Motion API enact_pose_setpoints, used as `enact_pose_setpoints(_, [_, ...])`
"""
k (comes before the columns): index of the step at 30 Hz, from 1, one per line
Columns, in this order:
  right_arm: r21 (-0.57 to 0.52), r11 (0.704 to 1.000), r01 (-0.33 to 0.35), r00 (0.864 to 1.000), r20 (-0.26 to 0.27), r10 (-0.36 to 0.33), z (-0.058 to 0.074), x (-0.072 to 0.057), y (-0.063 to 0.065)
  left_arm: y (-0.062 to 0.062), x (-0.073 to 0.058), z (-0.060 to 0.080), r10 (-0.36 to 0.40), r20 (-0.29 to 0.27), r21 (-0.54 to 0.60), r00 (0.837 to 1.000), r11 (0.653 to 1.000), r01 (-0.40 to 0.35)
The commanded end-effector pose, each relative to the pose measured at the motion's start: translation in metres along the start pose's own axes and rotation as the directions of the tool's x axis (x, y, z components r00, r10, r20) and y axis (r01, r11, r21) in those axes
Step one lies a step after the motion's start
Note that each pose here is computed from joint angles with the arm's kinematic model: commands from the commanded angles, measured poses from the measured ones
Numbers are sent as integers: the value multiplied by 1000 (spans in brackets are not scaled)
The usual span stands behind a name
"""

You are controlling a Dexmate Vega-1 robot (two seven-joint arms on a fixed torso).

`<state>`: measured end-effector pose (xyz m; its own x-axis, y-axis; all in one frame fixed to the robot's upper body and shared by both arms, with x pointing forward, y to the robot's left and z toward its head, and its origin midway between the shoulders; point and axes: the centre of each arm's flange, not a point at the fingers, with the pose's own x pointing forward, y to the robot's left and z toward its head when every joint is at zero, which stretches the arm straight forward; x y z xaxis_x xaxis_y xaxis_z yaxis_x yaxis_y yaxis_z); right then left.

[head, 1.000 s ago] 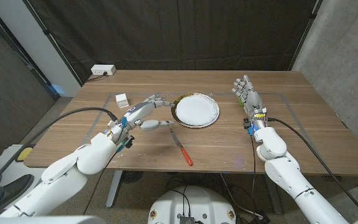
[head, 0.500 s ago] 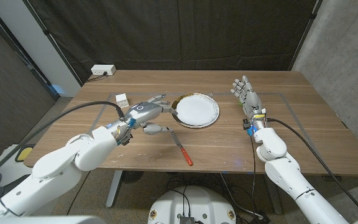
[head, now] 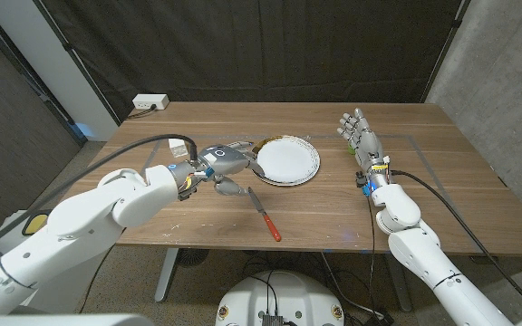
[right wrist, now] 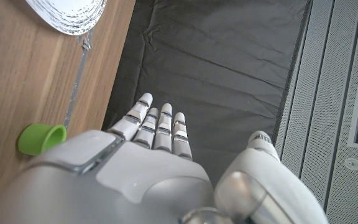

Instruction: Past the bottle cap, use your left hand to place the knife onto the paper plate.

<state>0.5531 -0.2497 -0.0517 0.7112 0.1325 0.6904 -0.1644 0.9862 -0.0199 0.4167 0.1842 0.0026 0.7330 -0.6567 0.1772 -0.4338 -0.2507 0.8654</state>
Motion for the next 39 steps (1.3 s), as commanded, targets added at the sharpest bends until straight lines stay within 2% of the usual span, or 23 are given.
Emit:
enact_pose_setpoints(1, [0, 1000, 10, 1000, 5, -10, 3, -10, -4, 10, 17, 2, -125, 87, 107, 988, 988, 115])
enact_pose_setpoints(6, [4, 1000, 20, 1000, 12, -20, 5, -15, -4, 9, 24, 4, -154, 140, 98, 978, 985, 141])
enact_pose_setpoints(11, [12, 1000, 27, 1000, 9, -27, 7, -17, -4, 7, 25, 8, -185, 178, 91, 966, 981, 172])
enact_pose_setpoints(14, [12, 1000, 23, 1000, 5, -23, 8, -17, -3, 5, 24, 10, -207, 182, 97, 961, 977, 192])
enact_pose_setpoints(23, [0, 1000, 11, 1000, 20, -11, 13, -18, -2, 3, 24, 18, -202, 197, 119, 959, 976, 181])
enact_pose_setpoints(30, [13, 1000, 29, 999, 41, -29, 15, -23, -7, -5, 29, 24, -216, 197, 144, 956, 971, 189])
enact_pose_setpoints(34, [10, 1000, 29, 999, 43, -30, 15, -25, -8, -10, 35, 27, -232, 212, 121, 949, 970, 210])
enact_pose_setpoints(39, [11, 999, 37, 998, 46, -38, 15, -27, -9, -17, 43, 32, -243, 224, 169, 944, 963, 207])
